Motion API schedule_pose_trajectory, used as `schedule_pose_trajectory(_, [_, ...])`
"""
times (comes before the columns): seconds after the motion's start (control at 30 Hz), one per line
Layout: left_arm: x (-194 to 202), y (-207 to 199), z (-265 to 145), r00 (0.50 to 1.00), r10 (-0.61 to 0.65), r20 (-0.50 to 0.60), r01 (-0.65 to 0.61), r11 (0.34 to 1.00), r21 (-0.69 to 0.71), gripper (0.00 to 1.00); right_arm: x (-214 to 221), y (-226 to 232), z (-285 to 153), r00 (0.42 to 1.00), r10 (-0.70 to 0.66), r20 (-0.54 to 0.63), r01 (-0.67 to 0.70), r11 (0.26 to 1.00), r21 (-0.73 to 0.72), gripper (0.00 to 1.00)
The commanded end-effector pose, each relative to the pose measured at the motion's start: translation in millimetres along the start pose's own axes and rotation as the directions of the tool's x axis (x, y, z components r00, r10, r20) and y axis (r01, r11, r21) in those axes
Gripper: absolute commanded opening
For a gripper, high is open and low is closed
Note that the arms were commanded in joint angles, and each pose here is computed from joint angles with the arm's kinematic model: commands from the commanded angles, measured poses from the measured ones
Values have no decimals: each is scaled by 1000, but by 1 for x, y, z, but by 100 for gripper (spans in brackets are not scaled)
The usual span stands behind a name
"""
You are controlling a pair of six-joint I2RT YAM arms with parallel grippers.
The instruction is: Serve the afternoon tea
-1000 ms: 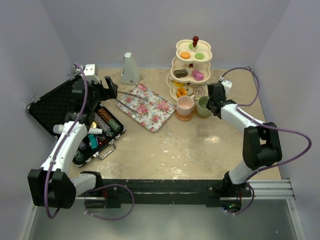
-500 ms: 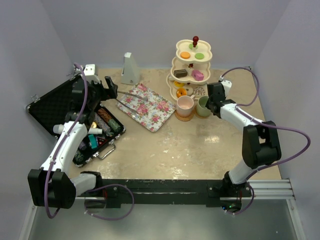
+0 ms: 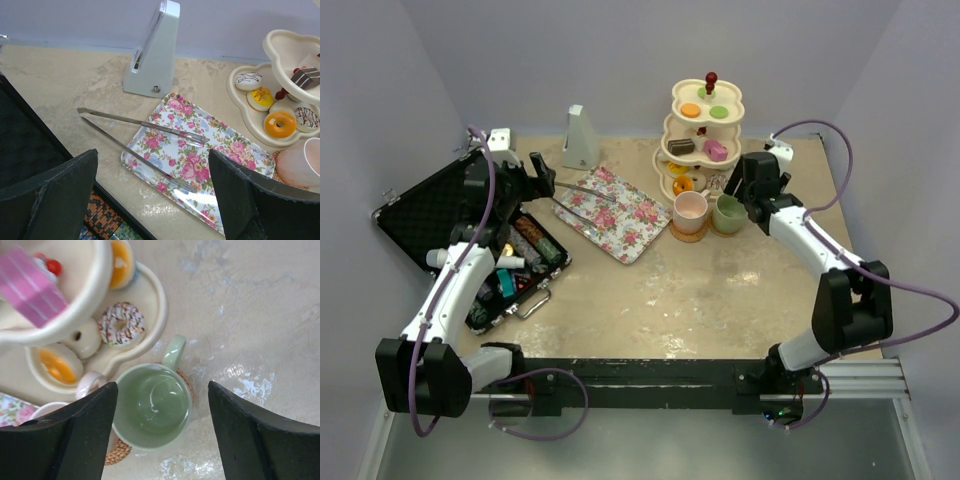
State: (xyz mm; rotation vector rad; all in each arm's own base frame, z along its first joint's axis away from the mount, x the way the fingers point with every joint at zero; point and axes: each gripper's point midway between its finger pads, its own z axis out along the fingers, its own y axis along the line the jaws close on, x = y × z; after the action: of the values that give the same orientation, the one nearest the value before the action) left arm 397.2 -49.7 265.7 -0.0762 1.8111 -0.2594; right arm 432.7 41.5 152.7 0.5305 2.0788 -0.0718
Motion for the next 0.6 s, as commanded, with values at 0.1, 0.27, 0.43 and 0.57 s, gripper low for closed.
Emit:
schedule_pose_trajectory(0.1, [-24, -5, 1, 998, -1, 70, 1, 1000, 1, 97, -78, 20, -40, 974, 67, 216, -33, 987, -159, 80])
schedule_pose_trajectory(0.27, [-25, -4, 0, 997, 4, 81, -4, 1000, 1, 98, -108, 20, -66, 938, 124, 325, -45, 970, -241, 80])
schedule_pose_trajectory(0.43, [-39, -5, -12, 987, 53, 154, -54, 999, 4, 99, -151, 15, -117, 856, 172, 487, -16, 951, -309, 80])
schedule_pose_trajectory(0.57, [-61, -7, -34, 958, 96, 270, -98, 995, -5, 100, -182, 3, -164, 758, 197, 621, 29, 942, -334, 80])
